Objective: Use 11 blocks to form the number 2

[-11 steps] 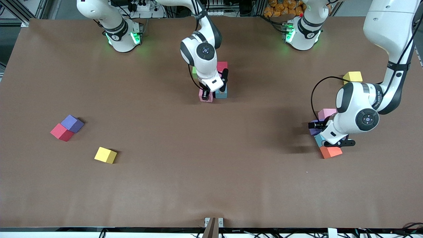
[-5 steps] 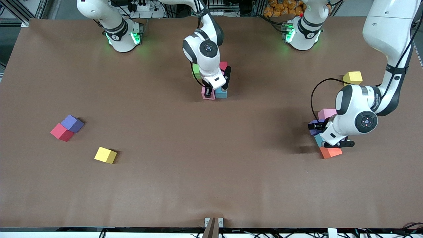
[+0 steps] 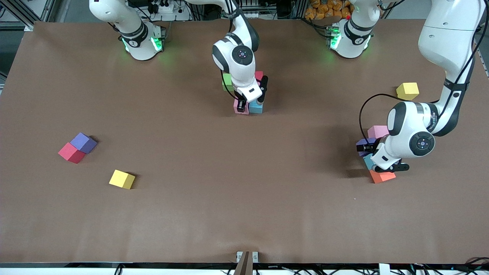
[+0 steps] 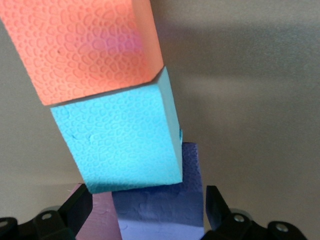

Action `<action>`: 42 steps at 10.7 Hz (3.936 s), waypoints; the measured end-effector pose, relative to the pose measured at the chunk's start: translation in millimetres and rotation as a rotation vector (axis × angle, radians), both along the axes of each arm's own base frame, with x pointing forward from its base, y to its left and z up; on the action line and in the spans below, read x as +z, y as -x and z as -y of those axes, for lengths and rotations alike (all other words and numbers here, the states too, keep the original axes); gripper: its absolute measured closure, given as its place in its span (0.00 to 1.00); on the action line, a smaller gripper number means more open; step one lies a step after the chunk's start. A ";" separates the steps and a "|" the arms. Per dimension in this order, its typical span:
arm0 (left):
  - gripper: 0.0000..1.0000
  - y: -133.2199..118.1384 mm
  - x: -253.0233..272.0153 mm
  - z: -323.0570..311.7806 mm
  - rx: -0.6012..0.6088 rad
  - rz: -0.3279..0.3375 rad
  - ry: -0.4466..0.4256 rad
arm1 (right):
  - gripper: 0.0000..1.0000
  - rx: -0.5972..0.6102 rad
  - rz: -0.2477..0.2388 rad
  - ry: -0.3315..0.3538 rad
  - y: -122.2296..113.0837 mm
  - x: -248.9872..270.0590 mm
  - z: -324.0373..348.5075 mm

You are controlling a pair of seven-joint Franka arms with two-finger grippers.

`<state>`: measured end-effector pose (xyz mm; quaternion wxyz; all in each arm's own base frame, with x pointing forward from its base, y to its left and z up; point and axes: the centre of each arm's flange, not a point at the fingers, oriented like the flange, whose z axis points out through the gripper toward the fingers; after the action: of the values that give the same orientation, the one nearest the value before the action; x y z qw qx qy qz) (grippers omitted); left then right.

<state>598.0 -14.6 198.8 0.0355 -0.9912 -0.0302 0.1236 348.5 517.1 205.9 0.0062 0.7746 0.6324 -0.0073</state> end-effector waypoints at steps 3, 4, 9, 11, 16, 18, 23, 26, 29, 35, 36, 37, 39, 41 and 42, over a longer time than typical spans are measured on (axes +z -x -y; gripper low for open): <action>0.03 -1.6 1.9 6.6 -0.011 0.005 0.001 | 0.07 -0.006 -0.001 0.015 1.9 -8.1 0.8; 0.04 -1.5 1.9 9.7 -0.016 0.005 0.001 | 0.00 -0.008 0.000 0.016 1.3 -8.4 1.2; 0.44 -1.8 3.6 14.9 -0.026 0.006 0.001 | 0.00 -0.039 -0.032 0.015 -17.7 13.3 9.4; 0.45 -4.1 11.1 22.9 -0.029 0.004 0.011 | 0.00 -0.068 -0.082 -0.005 -42.2 40.5 29.0; 0.45 -19.1 87.6 129.3 0.077 0.021 0.143 | 0.00 -0.200 -0.158 -0.060 -139.8 86.6 138.1; 0.45 -5.7 98.6 185.5 0.176 0.024 0.123 | 0.00 -0.226 -0.118 -0.073 -192.8 101.2 215.8; 0.45 65.2 127.9 341.7 0.491 -0.040 0.116 | 0.00 -0.283 0.022 -0.085 -273.4 109.6 412.6; 0.45 118.6 143.1 424.0 0.692 -0.083 0.084 | 0.00 -0.248 0.129 -0.021 -298.3 87.0 502.2; 0.45 163.1 142.1 486.0 0.919 -0.060 0.077 | 0.00 -0.188 0.102 -0.090 -324.6 42.3 536.3; 0.45 207.0 108.9 548.5 1.317 -0.072 0.099 | 0.00 -0.150 0.034 -0.164 -345.2 13.5 528.6; 0.45 208.7 103.9 552.3 1.349 -0.075 0.108 | 0.00 -0.142 -0.005 -0.176 -346.5 12.2 525.4; 0.45 215.8 93.2 558.6 1.367 -0.078 0.105 | 0.00 -0.134 -0.034 -0.185 -349.5 13.2 521.7; 0.45 236.8 65.2 573.3 1.387 -0.085 0.086 | 0.00 -0.135 -0.053 -0.193 -354.7 17.3 517.6; 0.45 244.6 51.0 577.8 1.414 -0.090 0.069 | 0.00 -0.147 -0.061 -0.194 -354.7 15.0 521.4; 0.45 245.3 49.6 577.5 1.423 -0.091 0.063 | 0.00 -0.164 -0.077 -0.198 -353.0 13.8 525.2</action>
<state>352.7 -592.1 248.3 -0.0814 -0.7256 -0.6645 0.1590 701.5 -8.1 219.7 -0.0950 0.8196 0.5645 0.0247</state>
